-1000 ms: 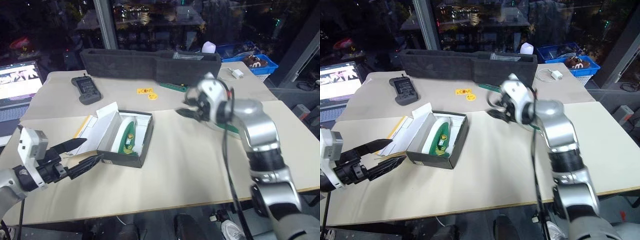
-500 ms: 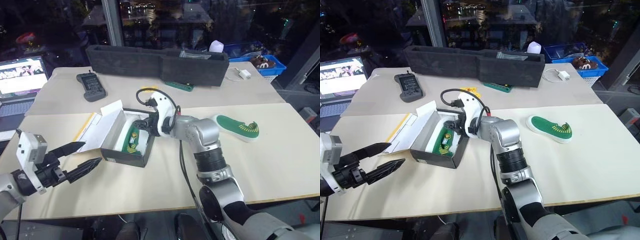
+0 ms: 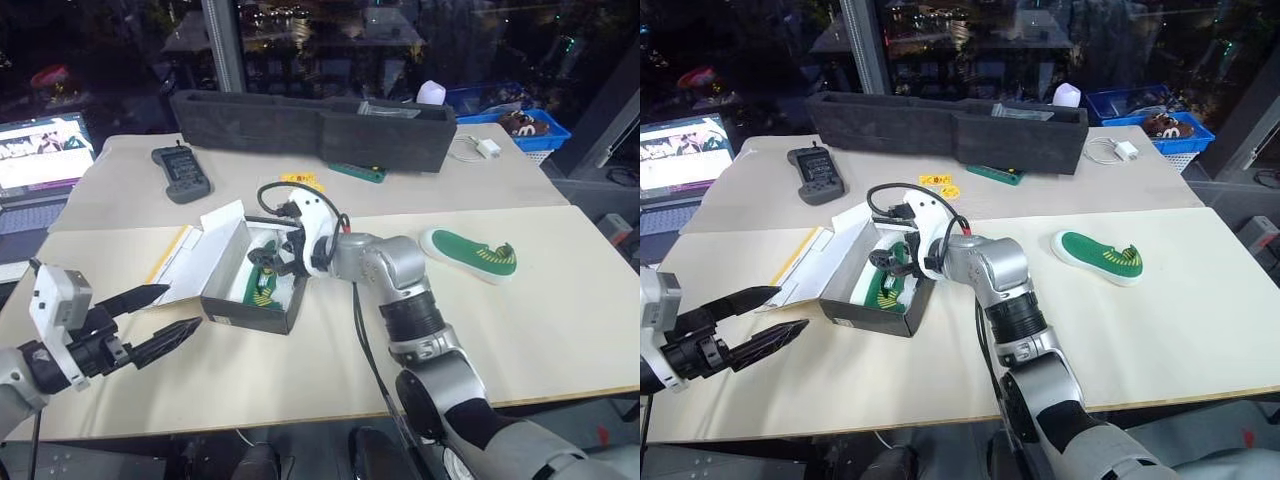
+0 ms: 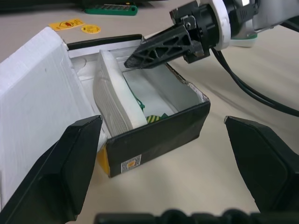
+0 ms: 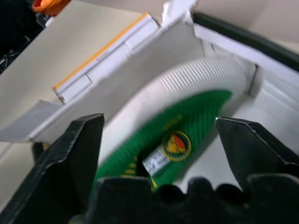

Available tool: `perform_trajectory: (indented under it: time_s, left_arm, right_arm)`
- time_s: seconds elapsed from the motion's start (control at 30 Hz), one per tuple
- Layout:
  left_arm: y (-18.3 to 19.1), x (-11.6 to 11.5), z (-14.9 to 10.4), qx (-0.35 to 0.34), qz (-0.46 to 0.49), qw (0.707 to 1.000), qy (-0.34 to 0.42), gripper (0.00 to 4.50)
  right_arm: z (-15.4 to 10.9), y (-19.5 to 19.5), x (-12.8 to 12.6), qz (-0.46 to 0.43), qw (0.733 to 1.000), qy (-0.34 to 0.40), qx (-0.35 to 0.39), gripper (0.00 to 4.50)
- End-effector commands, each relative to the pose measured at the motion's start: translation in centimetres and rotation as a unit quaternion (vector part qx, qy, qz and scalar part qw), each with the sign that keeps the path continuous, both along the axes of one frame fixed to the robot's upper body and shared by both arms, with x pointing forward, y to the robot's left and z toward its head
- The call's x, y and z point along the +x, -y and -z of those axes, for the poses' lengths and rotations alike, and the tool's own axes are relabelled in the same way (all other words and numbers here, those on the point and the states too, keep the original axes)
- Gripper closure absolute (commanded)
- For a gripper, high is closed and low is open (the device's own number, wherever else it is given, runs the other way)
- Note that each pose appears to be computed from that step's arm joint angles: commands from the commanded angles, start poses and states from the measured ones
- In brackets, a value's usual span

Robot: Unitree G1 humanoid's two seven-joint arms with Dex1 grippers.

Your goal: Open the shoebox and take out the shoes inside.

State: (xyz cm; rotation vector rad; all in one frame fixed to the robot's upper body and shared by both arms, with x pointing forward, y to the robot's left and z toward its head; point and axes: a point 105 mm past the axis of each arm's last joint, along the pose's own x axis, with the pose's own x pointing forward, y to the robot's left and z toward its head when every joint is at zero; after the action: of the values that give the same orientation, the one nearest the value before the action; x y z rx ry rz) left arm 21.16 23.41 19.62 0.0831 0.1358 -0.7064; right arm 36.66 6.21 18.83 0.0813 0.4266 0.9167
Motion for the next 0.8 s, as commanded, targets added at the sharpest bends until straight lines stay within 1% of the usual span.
perform_trajectory:
  time_s: [0.03,0.23,0.37,0.47,0.53,0.73,0.8]
  left_arm:
    - [0.5,-0.1,-0.7,0.011,0.006,1.000,0.020,0.00]
    - [0.7,-0.1,-0.7,0.011,0.007,1.000,0.020,0.00]
    - [0.9,-0.2,-0.7,0.011,0.007,1.000,0.019,0.00]
    - [0.9,-0.2,-0.7,0.012,0.007,1.000,0.019,0.00]
    - [0.9,-0.2,-0.7,0.012,0.005,1.000,0.021,0.00]
    - [0.7,0.0,-0.7,0.013,0.000,1.000,0.023,0.00]
    - [0.7,0.1,-0.8,0.013,0.000,1.000,0.024,0.00]
  right_arm:
    - [-1.5,-5.9,-2.3,-0.055,0.998,0.003,0.032,0.07]
    - [0.4,-7.9,-1.8,-0.046,0.999,-0.008,0.010,0.07]
    - [2.0,-8.9,-1.9,-0.050,0.999,-0.017,-0.002,0.07]
    - [2.6,-9.3,-2.2,-0.058,0.998,-0.027,-0.003,0.07]
    - [3.0,-9.5,-2.6,-0.068,0.996,-0.050,0.008,0.07]
    - [2.8,-10.1,-4.0,-0.102,0.986,-0.119,0.053,0.07]
    - [2.9,-10.1,-4.2,-0.106,0.984,-0.130,0.060,0.58]
